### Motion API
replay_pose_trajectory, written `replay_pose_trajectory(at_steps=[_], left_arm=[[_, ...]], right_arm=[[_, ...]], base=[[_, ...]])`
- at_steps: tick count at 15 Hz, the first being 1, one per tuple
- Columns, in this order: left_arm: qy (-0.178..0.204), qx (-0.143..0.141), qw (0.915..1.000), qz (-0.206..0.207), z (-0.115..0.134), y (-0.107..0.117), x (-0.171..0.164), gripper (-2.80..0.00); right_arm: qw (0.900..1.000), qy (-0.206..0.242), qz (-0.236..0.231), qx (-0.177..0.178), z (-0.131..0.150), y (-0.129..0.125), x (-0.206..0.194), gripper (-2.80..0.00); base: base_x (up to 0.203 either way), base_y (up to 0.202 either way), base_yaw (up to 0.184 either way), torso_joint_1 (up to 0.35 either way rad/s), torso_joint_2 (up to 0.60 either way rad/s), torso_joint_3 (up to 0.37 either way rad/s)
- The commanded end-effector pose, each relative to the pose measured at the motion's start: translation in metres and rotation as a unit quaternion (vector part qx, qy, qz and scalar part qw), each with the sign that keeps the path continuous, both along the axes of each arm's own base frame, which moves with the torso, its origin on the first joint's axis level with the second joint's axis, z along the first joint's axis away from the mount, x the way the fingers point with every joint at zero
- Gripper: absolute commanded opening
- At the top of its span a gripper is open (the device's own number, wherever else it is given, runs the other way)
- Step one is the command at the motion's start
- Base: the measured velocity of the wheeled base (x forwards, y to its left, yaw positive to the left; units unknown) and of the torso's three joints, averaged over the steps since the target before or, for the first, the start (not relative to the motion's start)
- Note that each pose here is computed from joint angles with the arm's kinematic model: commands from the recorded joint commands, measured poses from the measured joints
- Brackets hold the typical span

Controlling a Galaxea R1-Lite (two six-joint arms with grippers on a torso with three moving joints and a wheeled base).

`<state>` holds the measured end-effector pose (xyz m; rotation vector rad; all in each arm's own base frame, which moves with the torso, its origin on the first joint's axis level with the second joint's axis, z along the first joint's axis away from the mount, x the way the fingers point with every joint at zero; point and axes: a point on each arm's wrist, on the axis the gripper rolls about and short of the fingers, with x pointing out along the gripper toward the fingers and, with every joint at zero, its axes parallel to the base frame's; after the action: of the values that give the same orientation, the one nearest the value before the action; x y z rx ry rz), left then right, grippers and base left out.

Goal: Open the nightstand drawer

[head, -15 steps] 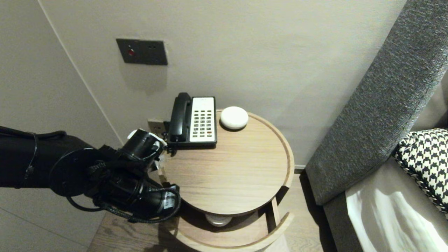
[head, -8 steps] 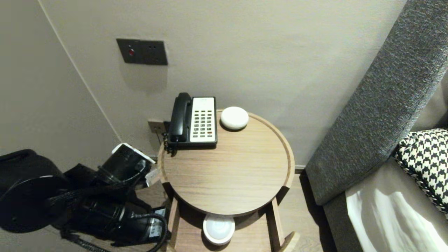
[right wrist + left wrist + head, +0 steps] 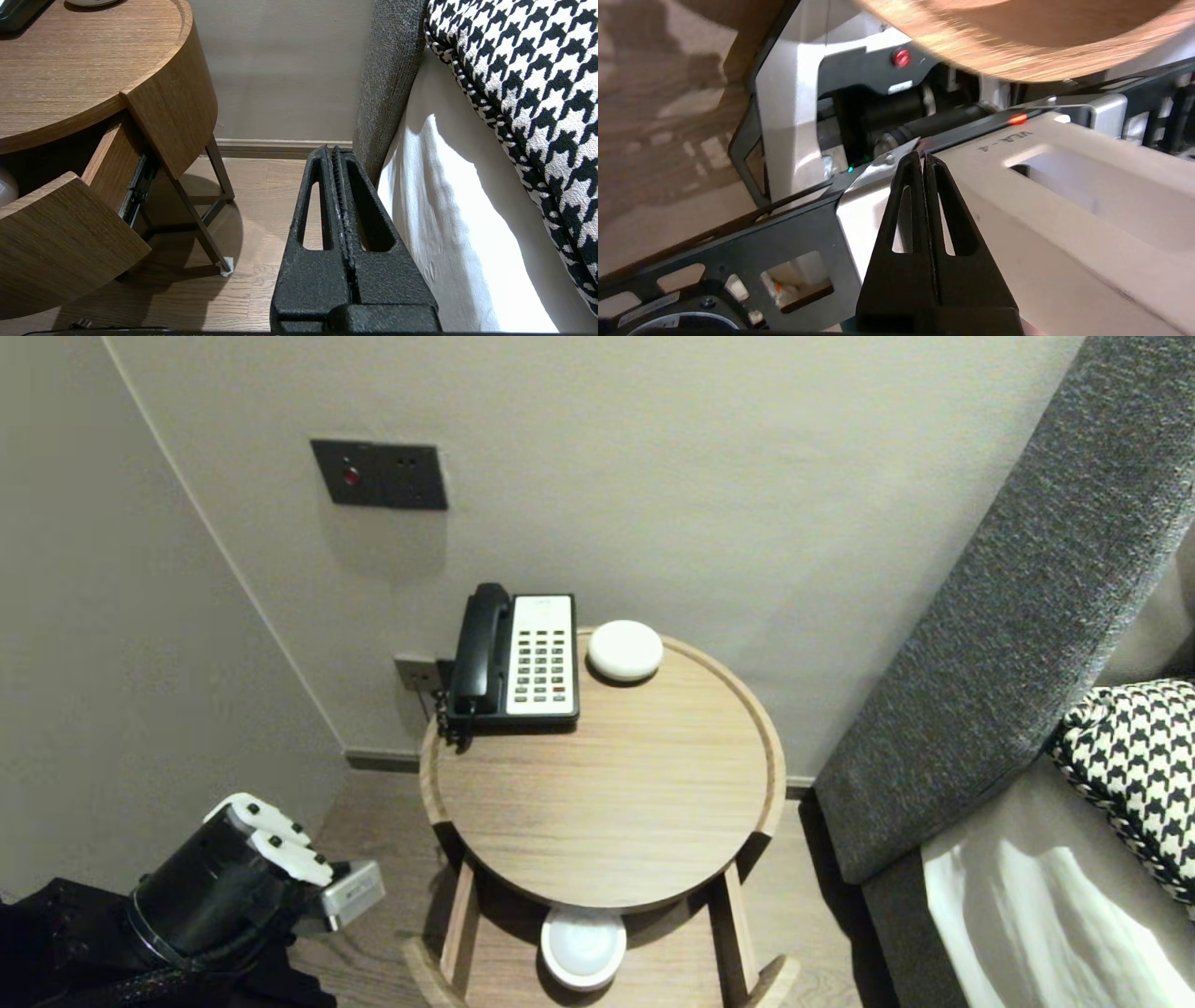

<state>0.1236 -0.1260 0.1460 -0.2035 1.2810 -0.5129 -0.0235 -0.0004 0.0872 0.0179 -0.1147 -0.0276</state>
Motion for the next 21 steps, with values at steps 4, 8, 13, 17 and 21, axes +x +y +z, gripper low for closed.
replay_pose_trajectory(at_steps=[4, 8, 13, 17, 21], left_arm=[[-0.018, -0.015, 0.9997, -0.001, 0.010, -0.018, 0.018, -2.80], [-0.042, -0.007, 0.9991, 0.006, -0.007, -0.040, 0.043, -2.80], [-0.028, 0.012, 0.9995, 0.003, -0.024, -0.053, 0.054, -2.80], [-0.018, 0.022, 0.9996, -0.009, -0.030, -0.057, 0.050, -2.80], [-0.008, 0.030, 0.9985, -0.044, -0.035, -0.066, 0.032, -2.80]], right_arm=[[1.000, 0.020, 0.000, 0.000, -0.011, 0.000, 0.003, -2.80], [1.000, 0.020, 0.000, 0.000, -0.011, 0.000, 0.003, -2.80], [1.000, 0.020, 0.000, 0.000, -0.011, 0.000, 0.003, -2.80], [1.000, 0.020, 0.000, 0.000, -0.011, 0.000, 0.003, -2.80], [1.000, 0.020, 0.000, 0.000, -0.011, 0.000, 0.003, -2.80]], base=[[0.000, 0.000, 0.000, 0.000, 0.00, 0.000], [0.000, 0.000, 0.000, 0.000, 0.00, 0.000], [0.000, 0.000, 0.000, 0.000, 0.00, 0.000], [0.000, 0.000, 0.000, 0.000, 0.00, 0.000], [0.000, 0.000, 0.000, 0.000, 0.00, 0.000]])
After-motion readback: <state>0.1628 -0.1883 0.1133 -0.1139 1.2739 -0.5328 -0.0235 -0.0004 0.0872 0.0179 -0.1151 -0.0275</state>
